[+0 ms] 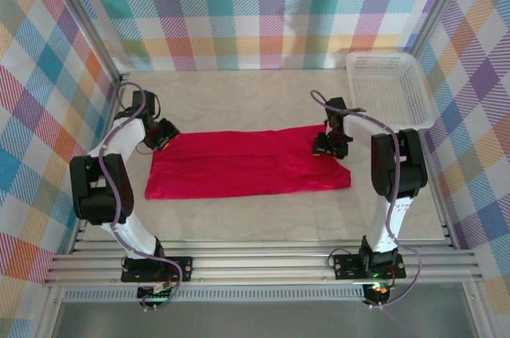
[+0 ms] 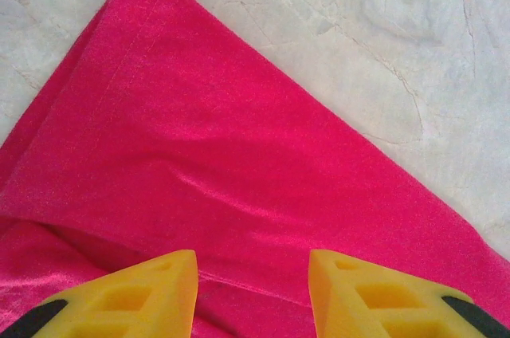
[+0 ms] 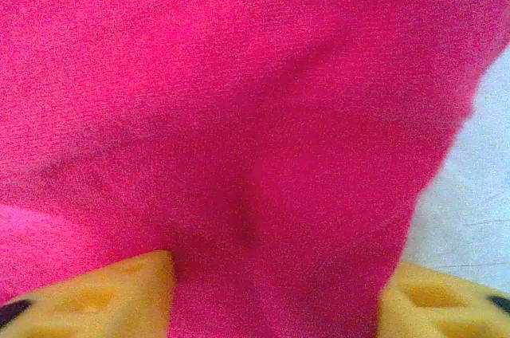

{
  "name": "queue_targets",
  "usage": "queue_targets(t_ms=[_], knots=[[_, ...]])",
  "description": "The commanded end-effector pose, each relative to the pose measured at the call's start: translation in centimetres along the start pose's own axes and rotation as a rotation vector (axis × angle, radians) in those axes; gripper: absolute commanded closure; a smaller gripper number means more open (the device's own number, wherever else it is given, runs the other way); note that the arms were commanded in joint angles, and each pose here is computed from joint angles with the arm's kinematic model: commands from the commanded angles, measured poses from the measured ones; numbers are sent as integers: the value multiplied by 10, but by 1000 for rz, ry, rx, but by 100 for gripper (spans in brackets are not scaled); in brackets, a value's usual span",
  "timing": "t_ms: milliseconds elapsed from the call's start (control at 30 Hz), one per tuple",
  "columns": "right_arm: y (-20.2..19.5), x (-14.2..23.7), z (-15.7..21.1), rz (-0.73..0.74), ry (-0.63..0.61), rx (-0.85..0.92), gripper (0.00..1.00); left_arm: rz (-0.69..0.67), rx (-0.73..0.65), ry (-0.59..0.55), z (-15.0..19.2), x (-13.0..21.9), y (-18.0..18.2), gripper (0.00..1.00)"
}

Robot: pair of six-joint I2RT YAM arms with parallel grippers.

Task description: Fold the inside-out t-shirt

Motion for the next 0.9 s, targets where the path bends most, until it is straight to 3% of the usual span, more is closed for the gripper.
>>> queue_targets(t_ms=[0,100,233,567,867], knots=[[11,-13,20,-43,65,3,60,19,-18,-23,0,20,-8,59],[9,-9,19,-25,49,-4,80,27,-20,-28,-1,23,-10,59],[3,14,14,10,4,-7,99,56,-15,-20,4,27,-14,60],[-30,106,13,65,-146,-19,100,206,-119,29,58,13,-81,61],[-4,135,21,-60,-190,-57,100,121,-121,84,41,-19,-69,60]])
Point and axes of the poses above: each hand's point on the last joint's axis, 136 mm out from that joint toward the fingers, its own x axis back along the fingers, its own y axis along the line the jaws close on, z = x × y, the point moved 5 cm from there along x, back along the fingers, and after that the axes turned 1 degree about x, right-handed, at the moved point
